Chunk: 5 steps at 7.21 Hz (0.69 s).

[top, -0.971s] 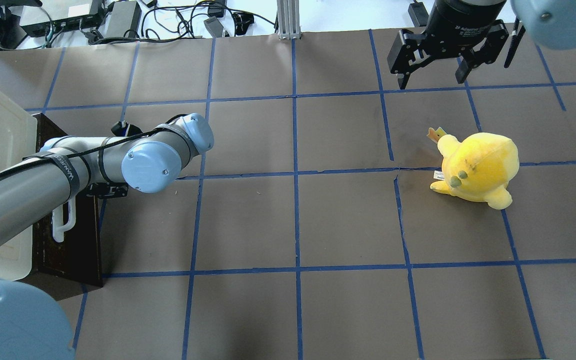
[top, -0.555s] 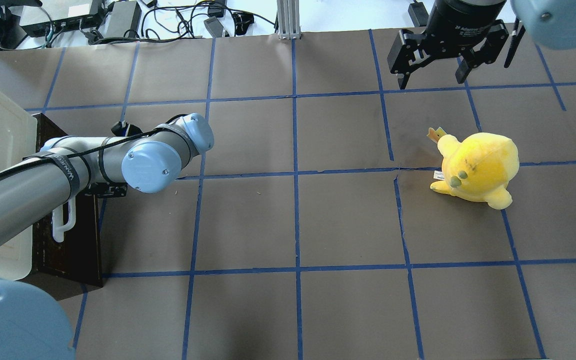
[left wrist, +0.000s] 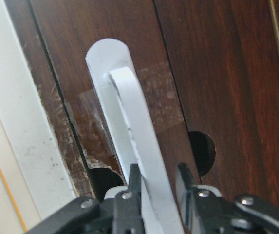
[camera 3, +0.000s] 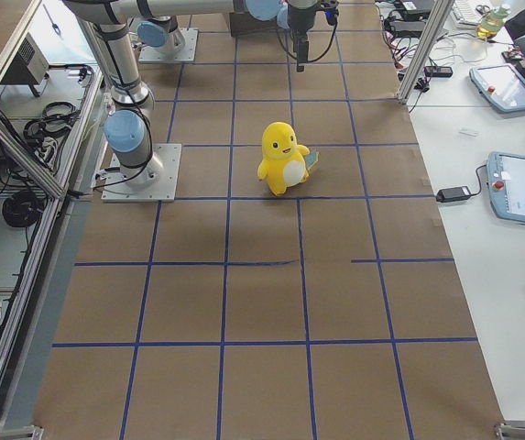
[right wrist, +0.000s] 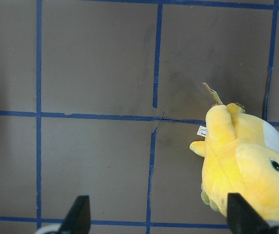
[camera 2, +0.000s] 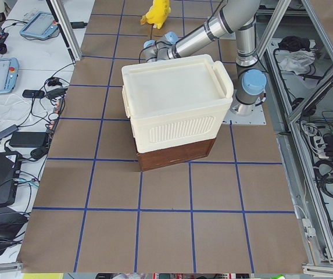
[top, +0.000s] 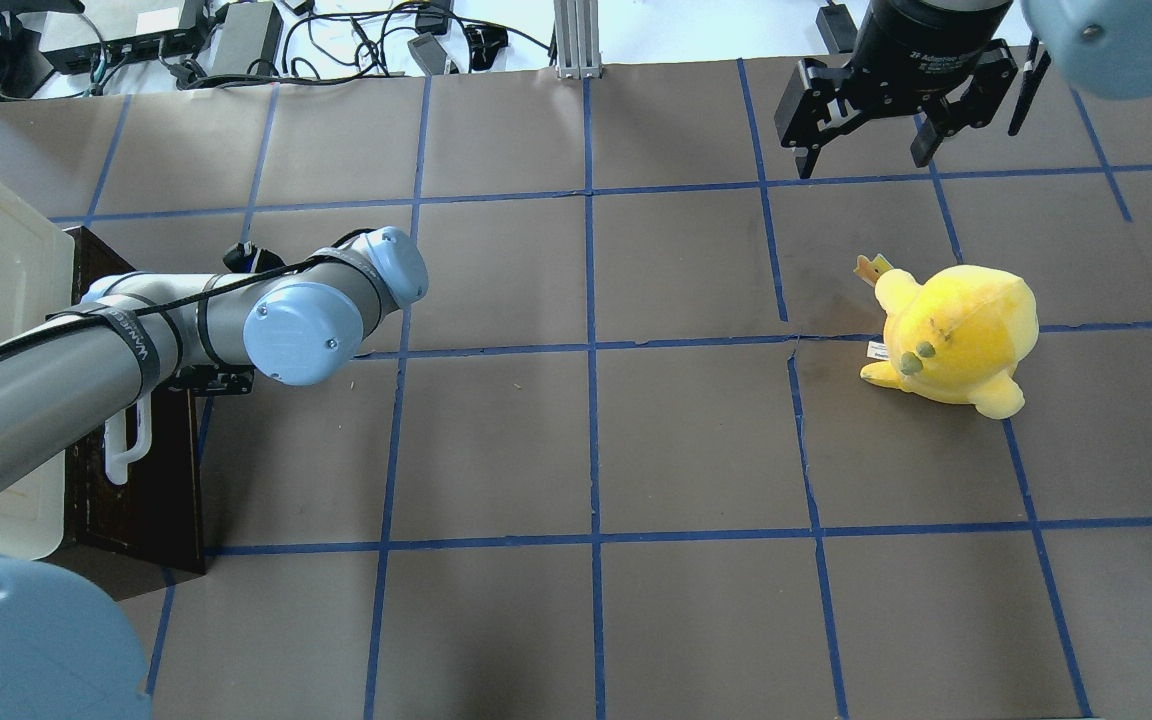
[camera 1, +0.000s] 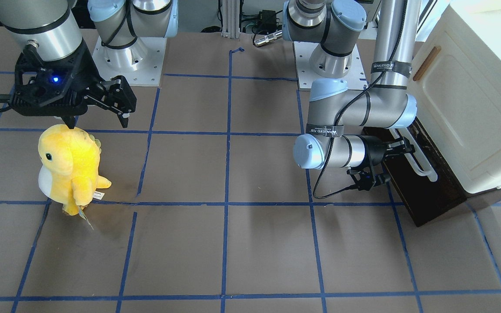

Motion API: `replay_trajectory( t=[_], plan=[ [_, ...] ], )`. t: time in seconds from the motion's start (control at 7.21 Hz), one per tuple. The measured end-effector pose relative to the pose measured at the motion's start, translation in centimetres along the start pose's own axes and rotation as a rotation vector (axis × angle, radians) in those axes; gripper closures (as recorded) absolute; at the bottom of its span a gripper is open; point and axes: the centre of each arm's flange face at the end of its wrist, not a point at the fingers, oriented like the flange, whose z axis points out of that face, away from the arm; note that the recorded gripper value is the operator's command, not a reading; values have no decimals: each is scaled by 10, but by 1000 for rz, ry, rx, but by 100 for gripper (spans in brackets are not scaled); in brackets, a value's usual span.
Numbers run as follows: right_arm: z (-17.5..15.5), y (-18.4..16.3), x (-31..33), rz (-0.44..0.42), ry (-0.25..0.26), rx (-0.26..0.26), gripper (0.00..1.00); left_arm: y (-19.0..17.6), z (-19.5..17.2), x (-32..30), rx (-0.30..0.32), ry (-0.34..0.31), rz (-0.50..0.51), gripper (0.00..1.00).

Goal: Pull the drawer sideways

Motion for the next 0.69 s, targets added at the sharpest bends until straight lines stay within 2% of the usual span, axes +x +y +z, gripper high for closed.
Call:
replay_trajectory(
  t=[0.28,0.69],
  plan=[
    [0,0,0,0,0,0,0,0,-1,-1,1,1,4,84],
    [0,0,0,0,0,0,0,0,-1,-2,1,2,17,84]
  ],
)
